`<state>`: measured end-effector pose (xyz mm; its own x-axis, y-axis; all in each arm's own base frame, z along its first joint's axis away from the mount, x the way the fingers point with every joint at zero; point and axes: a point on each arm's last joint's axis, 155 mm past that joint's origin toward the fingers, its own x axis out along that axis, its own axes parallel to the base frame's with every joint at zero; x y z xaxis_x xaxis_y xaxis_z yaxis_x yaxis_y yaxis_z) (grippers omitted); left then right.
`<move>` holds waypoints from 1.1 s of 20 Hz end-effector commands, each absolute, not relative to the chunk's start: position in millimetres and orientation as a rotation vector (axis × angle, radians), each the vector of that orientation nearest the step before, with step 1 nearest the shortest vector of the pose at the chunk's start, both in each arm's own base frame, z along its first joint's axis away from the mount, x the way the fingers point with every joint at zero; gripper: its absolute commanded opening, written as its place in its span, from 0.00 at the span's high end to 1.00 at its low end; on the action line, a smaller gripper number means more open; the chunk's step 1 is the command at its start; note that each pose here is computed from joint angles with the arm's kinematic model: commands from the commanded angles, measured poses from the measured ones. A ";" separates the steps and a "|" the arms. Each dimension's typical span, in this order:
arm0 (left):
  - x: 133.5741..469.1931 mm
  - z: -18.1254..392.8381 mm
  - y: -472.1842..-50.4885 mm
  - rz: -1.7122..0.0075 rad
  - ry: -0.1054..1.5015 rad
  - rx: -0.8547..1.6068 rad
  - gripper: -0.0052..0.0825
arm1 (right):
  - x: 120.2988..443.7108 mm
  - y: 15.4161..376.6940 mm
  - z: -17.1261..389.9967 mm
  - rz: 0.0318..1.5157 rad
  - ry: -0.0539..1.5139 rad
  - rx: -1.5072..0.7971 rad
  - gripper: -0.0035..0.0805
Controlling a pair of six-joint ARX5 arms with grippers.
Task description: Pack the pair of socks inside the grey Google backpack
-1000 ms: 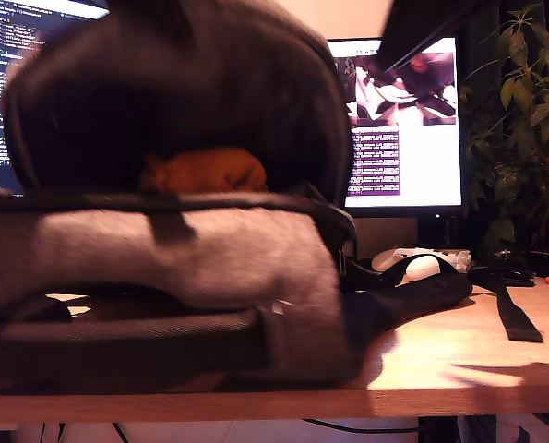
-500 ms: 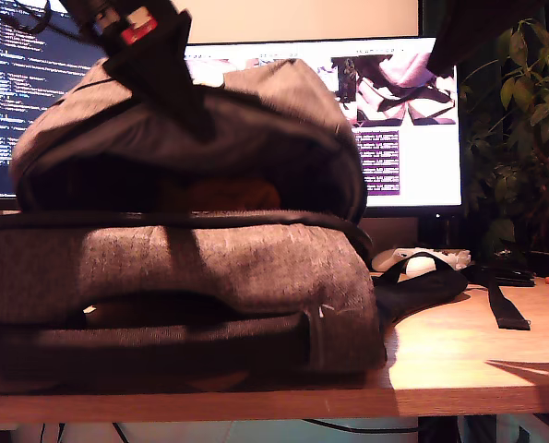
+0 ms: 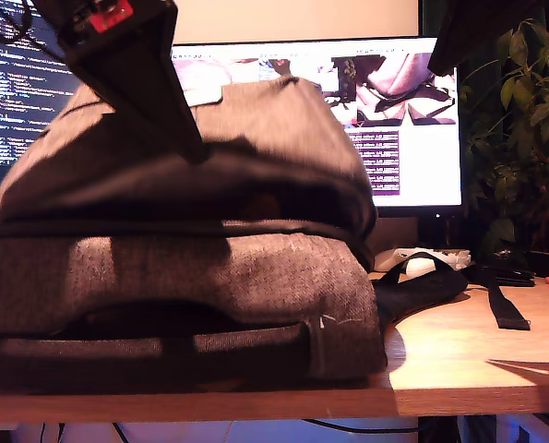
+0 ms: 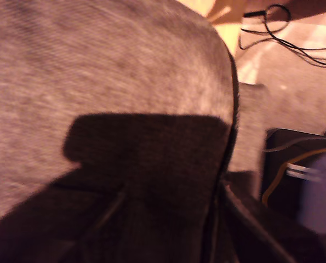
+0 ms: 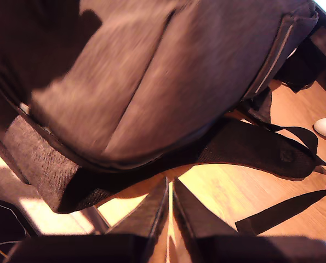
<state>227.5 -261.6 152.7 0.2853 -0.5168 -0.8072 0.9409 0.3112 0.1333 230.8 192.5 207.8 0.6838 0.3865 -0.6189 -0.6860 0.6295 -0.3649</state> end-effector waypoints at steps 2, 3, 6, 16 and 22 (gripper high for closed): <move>219.1 169.2 -264.4 -1.103 0.703 0.686 0.40 | 232.1 193.3 212.0 0.643 0.515 -0.605 0.97; 215.0 172.9 -262.5 -1.107 0.700 0.688 0.41 | 234.8 192.9 214.0 0.625 0.518 -0.562 0.97; 206.8 183.4 -259.0 -1.105 0.689 0.665 0.72 | 252.4 191.3 227.9 0.553 0.489 -0.423 0.97; 310.9 272.7 -233.5 -0.750 0.368 0.368 0.97 | 345.1 157.1 330.4 0.341 0.086 -0.137 0.97; 363.6 301.3 -168.7 -0.523 0.291 0.248 0.97 | 371.5 94.4 331.8 0.210 0.075 -0.117 0.97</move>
<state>361.8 -174.7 294.0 0.8130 -0.4608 -0.3558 0.5536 0.8012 0.2272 369.5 100.2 335.1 0.9727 0.2169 -0.0822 -0.2253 0.9679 -0.1113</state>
